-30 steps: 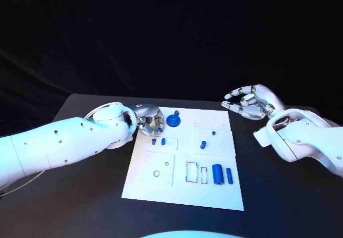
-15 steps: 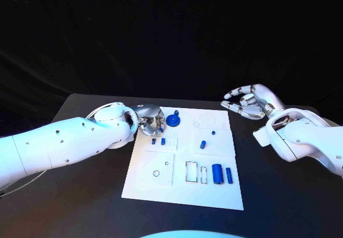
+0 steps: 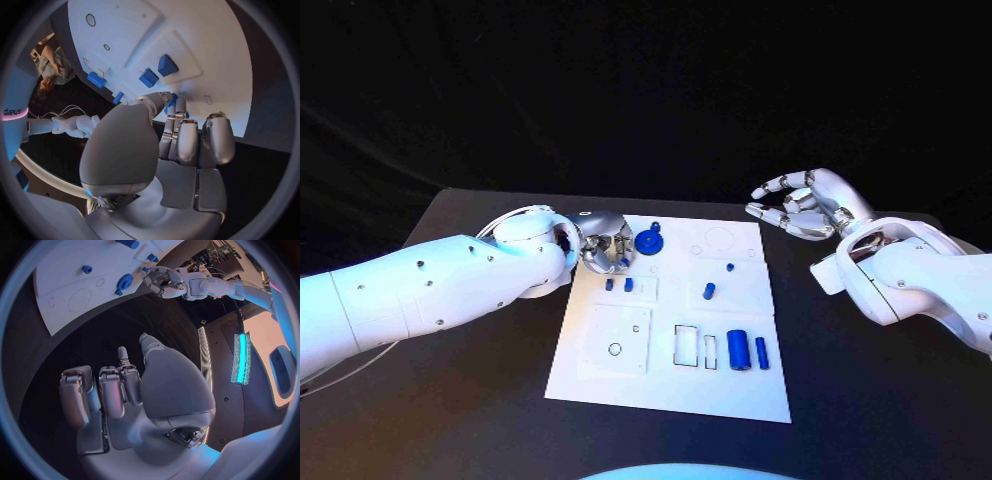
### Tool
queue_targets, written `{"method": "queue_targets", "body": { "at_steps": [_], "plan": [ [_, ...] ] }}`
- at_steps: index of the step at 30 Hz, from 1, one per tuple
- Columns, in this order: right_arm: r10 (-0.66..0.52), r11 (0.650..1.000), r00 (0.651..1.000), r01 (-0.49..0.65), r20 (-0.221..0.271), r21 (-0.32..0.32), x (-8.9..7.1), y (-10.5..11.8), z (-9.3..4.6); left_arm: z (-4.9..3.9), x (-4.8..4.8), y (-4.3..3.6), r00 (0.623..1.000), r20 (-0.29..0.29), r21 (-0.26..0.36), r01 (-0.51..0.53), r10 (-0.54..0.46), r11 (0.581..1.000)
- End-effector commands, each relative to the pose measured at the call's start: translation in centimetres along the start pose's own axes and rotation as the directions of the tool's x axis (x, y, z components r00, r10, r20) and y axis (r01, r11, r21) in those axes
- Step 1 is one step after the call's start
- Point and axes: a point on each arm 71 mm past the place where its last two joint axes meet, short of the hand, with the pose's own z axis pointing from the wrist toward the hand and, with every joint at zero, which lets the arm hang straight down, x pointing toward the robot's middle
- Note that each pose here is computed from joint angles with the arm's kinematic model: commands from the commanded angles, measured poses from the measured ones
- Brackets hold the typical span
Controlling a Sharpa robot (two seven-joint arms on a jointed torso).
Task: Assemble the parts on the task board
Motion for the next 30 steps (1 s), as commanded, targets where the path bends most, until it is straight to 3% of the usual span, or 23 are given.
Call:
{"method": "queue_targets", "body": {
  "at_steps": [1,22,30],
  "plan": [
    [-0.006,1.0,1.0,0.006,-0.008,-0.013,0.11,0.11,-0.02,0.03,0.61,0.14,0.999,-0.051,-0.015,-0.004,0.003,1.0],
    [-0.009,1.0,1.0,0.009,-0.015,-0.004,0.04,-0.1,0.02,-0.04,0.43,0.27,1.0,-0.024,-0.018,0.004,-0.004,1.0],
    [-0.037,0.999,0.997,0.038,-0.07,0.011,0.37,-0.44,0.08,-0.12,0.28,0.37,1.0,-0.004,-0.019,0.01,-0.01,1.0]
  ]
}}
